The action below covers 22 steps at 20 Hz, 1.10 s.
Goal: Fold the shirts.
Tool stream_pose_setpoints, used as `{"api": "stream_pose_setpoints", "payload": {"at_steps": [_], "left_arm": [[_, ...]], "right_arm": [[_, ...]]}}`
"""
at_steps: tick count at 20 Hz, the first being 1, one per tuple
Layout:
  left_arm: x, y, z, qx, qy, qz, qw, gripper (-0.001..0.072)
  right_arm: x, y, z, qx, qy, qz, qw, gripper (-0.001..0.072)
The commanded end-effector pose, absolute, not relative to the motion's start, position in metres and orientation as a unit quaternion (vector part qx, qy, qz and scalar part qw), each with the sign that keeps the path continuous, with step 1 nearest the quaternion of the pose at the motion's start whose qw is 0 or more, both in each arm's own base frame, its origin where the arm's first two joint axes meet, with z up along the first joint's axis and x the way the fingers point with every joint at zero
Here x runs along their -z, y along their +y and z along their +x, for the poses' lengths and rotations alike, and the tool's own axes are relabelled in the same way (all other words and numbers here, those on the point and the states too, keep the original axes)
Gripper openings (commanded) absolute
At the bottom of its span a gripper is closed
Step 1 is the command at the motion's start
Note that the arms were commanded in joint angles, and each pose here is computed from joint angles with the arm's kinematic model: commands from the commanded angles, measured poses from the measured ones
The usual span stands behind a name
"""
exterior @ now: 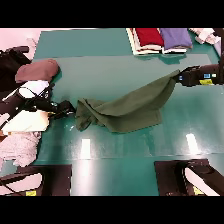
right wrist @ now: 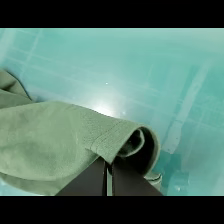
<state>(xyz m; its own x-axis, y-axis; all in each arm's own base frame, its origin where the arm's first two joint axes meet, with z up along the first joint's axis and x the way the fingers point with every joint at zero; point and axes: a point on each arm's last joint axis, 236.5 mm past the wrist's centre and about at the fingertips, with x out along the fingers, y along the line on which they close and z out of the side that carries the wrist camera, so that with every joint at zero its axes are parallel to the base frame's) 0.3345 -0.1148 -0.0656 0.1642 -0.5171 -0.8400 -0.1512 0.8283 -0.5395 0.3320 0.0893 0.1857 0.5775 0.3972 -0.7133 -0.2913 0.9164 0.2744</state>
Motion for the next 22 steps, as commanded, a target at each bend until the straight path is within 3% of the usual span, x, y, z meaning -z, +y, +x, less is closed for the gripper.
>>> {"api": "stream_pose_setpoints", "payload": {"at_steps": [1,4,5,6,7,10,12,14,18,22], "left_arm": [[0.066,-0.131,0.336,0.145,0.628,-0.289,0.708,0.0662],[0.067,-0.151,0.334,0.161,0.626,-0.269,0.713,0.0659],[0.067,-0.154,0.337,0.162,0.621,-0.266,0.719,0.0462],[0.065,-0.155,0.342,0.16,0.614,-0.27,0.725,0.0178],[0.06,-0.155,0.349,0.16,0.603,-0.271,0.733,0.0033],[-0.007,-0.148,0.391,0.18,0.532,-0.266,0.783,0.0025],[-0.106,-0.13,0.424,0.193,0.422,-0.248,0.851,0.0025],[-0.23,-0.107,0.43,0.199,0.289,-0.213,0.912,0.0025],[-0.444,-0.083,0.342,0.191,0.049,-0.105,0.975,0.0025],[-0.555,-0.089,0.222,0.203,-0.108,-0.06,0.971,0.0025]], "right_arm": [[-0.186,0.089,0.333,-0.192,0.417,0.069,0.886,0.0015],[-0.186,0.091,0.333,-0.194,0.416,0.071,0.886,0.0015],[-0.187,0.09,0.333,-0.194,0.415,0.071,0.886,0.0016],[-0.188,0.09,0.334,-0.193,0.413,0.071,0.887,0.0016],[-0.188,0.09,0.334,-0.193,0.411,0.071,0.888,0.0016],[-0.205,0.088,0.343,-0.189,0.384,0.068,0.901,0.0015],[-0.245,0.086,0.349,-0.187,0.335,0.056,0.922,0.0016],[-0.301,0.085,0.349,-0.191,0.268,0.032,0.944,0.0016],[-0.413,0.081,0.323,-0.184,0.139,-0.014,0.973,0.0016],[-0.468,0.069,0.286,-0.156,0.083,-0.053,0.983,0.0015]]}}
